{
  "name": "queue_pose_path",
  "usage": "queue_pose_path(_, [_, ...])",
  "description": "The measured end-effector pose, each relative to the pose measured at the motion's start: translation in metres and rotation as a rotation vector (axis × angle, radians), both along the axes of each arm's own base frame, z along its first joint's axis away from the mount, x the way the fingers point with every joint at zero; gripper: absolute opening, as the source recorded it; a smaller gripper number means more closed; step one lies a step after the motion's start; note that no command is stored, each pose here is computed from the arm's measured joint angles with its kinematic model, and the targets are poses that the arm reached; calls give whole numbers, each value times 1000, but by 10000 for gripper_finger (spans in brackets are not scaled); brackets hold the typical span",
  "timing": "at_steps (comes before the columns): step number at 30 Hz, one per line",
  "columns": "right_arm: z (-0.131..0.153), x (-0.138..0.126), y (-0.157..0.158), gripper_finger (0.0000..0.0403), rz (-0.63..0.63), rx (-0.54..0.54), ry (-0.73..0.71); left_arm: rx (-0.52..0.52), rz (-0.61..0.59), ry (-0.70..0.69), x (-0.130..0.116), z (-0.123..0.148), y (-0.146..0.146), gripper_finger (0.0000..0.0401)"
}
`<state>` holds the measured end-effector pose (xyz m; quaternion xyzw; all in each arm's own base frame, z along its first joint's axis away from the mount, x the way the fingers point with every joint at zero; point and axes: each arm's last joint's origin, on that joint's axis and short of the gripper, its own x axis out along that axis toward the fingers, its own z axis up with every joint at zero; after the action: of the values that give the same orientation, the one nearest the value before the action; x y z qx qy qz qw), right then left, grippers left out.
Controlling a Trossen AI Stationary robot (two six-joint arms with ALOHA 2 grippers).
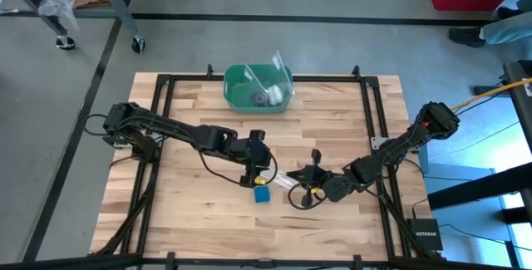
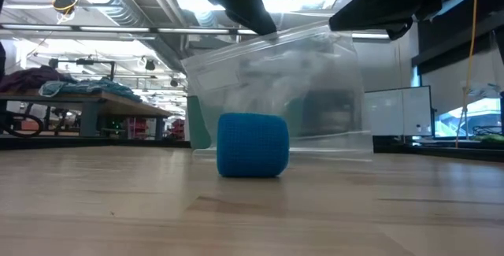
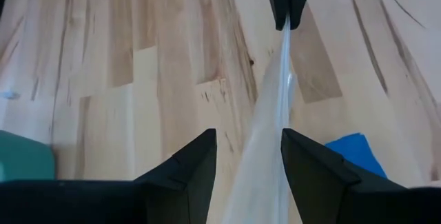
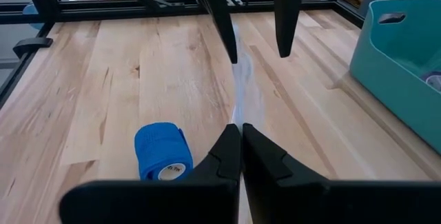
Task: Roll bandage
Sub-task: Put the blue bandage into the transparent zip bag
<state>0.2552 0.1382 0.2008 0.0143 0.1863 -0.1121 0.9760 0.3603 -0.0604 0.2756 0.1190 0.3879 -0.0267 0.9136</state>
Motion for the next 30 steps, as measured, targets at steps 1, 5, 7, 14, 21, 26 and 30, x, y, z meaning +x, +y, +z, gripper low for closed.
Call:
queue_pose_path(1, [0, 0, 0, 9, 0, 0, 0, 5, -2, 0, 0, 0, 1, 155])
queue_pose_path(5, [0, 0, 0, 9, 0, 0, 0, 33, -20, 12, 0, -1, 5, 155])
queue_pose_path(7, [0, 0, 0, 9, 0, 1, -1, 39, -19, 23, 0, -2, 7, 155])
queue_pose_path(14, [0, 0, 0, 9, 0, 3, -5, 45, -18, 61, -4, -15, 8, 155])
queue_pose_path(21, [1, 0, 0, 9, 0, 4, -7, 12, -61, 63, -5, -35, 5, 154])
queue_pose_path(26, [0, 0, 2, 12, 41, 70, 1, 27, -72, 62, -6, -41, 5, 78])
queue_pose_path(30, [3, 0, 2, 28, 54, 48, 14, 33, -71, 62, -7, -38, 6, 12])
